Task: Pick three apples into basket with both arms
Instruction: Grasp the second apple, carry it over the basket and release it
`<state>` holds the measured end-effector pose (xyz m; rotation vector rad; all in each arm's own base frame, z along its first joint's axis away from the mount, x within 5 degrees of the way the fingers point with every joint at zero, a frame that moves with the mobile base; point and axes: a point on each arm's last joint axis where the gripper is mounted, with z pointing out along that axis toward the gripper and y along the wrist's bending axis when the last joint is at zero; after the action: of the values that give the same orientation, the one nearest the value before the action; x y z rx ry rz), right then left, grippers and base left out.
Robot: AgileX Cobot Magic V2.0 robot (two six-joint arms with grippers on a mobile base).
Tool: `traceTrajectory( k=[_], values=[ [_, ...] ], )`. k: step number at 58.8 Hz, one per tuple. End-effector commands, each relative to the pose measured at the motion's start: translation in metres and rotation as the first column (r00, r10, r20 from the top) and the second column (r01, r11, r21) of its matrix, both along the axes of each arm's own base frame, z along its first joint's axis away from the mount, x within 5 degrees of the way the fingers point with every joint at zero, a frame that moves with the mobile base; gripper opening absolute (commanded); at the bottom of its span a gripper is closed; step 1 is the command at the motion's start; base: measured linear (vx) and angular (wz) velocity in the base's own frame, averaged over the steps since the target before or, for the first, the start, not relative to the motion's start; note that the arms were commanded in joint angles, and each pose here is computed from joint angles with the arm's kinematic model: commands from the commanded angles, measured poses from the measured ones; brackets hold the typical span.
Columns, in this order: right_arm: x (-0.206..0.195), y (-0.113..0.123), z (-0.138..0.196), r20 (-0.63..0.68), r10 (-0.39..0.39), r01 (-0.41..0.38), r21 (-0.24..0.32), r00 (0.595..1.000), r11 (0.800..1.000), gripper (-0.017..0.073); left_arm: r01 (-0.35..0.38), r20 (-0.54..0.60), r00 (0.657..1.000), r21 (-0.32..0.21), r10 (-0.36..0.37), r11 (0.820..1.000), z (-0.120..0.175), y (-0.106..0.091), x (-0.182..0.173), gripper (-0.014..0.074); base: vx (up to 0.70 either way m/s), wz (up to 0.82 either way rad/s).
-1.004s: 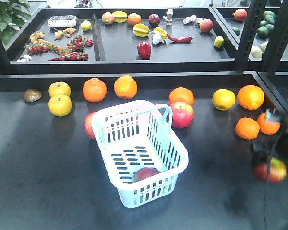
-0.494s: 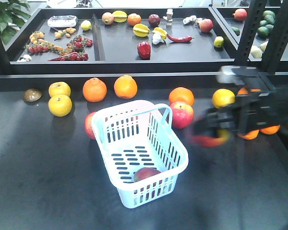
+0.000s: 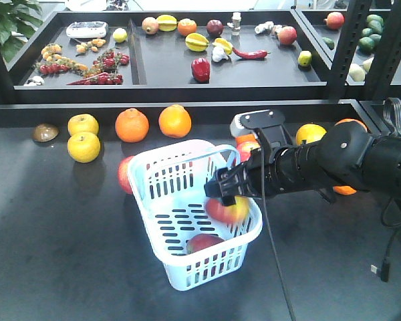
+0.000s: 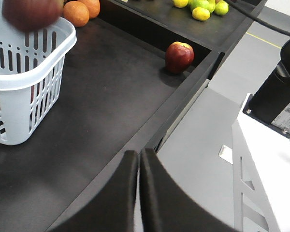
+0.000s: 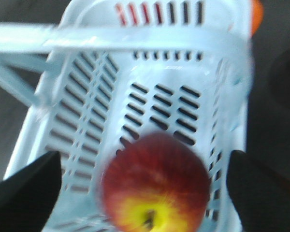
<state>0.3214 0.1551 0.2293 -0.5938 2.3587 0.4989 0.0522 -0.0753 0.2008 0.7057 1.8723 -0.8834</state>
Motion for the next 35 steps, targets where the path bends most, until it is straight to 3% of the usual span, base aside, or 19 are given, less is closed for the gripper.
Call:
traceTrajectory(
  k=[1,13,21,26,35],
  values=[
    [0.005,-0.001,0.025,0.106,-0.062,0.056,0.060,0.992,0.997,0.0705,-0.007,0.007,1.000,-0.022,0.007,1.000,0.008,-0.001,0.002,-0.0006,0.00,0.00],
    [0.003,0.000,0.024,0.075,-0.056,0.050,0.074,0.996,0.996,0.0647,-0.007,0.007,1.000,-0.022,0.007,1.000,0.008,-0.001,0.002,-0.0006,0.00,0.00],
    [-0.006,0.004,0.021,-0.030,-0.010,0.013,0.099,0.999,0.995,0.0512,-0.007,0.007,1.000,-0.022,0.007,1.000,0.008,-0.001,0.002,-0.0006,0.00,0.00],
    [-0.012,0.006,0.018,-0.106,0.031,-0.020,0.107,0.994,0.994,0.0362,-0.007,0.007,1.000,-0.022,0.007,1.000,0.008,-0.001,0.002,-0.0006,0.00,0.00],
    [-0.026,0.005,0.021,-0.181,0.124,-0.109,0.091,0.976,0.990,-0.0017,-0.007,0.007,1.000,-0.022,0.007,1.000,0.008,-0.001,0.002,-0.0006,0.00,0.00]
  ],
)
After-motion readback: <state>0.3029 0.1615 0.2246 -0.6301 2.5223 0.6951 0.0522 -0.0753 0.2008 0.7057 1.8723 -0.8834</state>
